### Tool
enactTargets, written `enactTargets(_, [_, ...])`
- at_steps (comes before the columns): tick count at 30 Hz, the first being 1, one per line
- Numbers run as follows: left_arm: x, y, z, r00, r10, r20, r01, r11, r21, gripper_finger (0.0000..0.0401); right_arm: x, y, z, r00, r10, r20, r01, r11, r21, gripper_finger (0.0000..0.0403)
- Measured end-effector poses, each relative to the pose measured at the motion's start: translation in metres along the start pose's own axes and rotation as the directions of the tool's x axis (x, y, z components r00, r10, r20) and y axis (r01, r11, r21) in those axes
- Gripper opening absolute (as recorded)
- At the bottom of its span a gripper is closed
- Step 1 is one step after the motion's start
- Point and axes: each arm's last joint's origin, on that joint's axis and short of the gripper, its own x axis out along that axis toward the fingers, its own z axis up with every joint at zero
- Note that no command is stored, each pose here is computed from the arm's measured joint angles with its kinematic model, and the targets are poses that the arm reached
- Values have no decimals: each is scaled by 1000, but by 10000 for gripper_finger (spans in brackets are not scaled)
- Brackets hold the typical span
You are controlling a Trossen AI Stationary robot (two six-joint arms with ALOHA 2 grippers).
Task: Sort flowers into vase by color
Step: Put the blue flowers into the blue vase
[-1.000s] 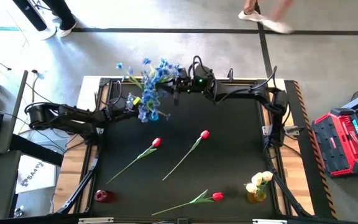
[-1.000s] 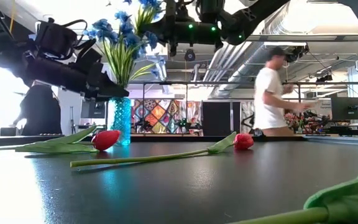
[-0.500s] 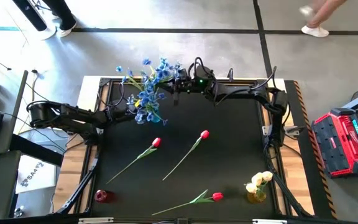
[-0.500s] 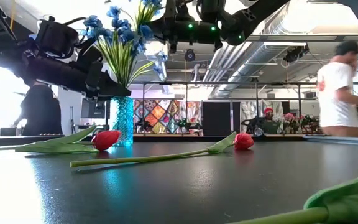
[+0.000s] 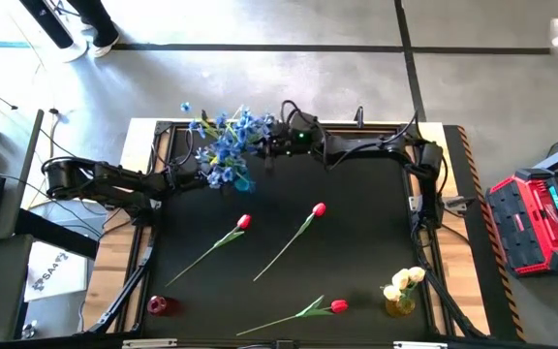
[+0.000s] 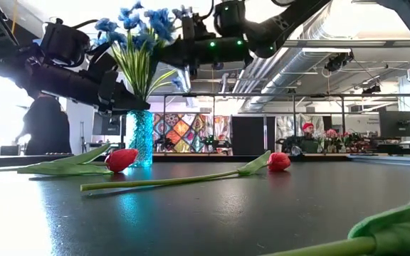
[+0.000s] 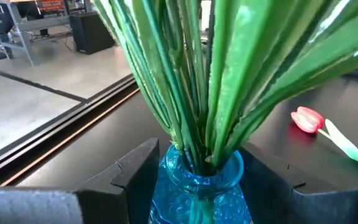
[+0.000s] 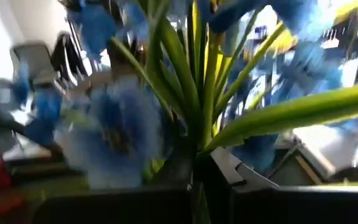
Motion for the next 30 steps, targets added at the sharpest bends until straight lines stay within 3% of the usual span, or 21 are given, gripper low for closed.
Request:
enactTargets(8, [0, 0, 0, 1000, 3, 0, -3, 1000, 9, 190, 5, 4, -17, 995, 8, -103, -13, 999, -39, 0])
enactTargets(15, [0, 0, 0, 1000, 7, 0, -7, 1000, 10, 190, 14, 2, -44, 985, 18, -171, -18, 1000, 0, 0])
enactTargets(19, [0, 0, 0, 1000, 15, 0, -15, 1000, 9, 190, 13, 0, -44, 985, 9, -170, -3, 999, 36, 6])
enactTargets(23, [0, 1, 0, 999, 45, 0, -45, 999, 9, 190, 2, -5, -28, 985, -18, -174, 27, 998, 52, 43])
enactTargets(30, [0, 3, 0, 995, 97, 1, -97, 995, 26, 190, -22, -6, 5, 973, -70, -221, 87, 994, 67, 155])
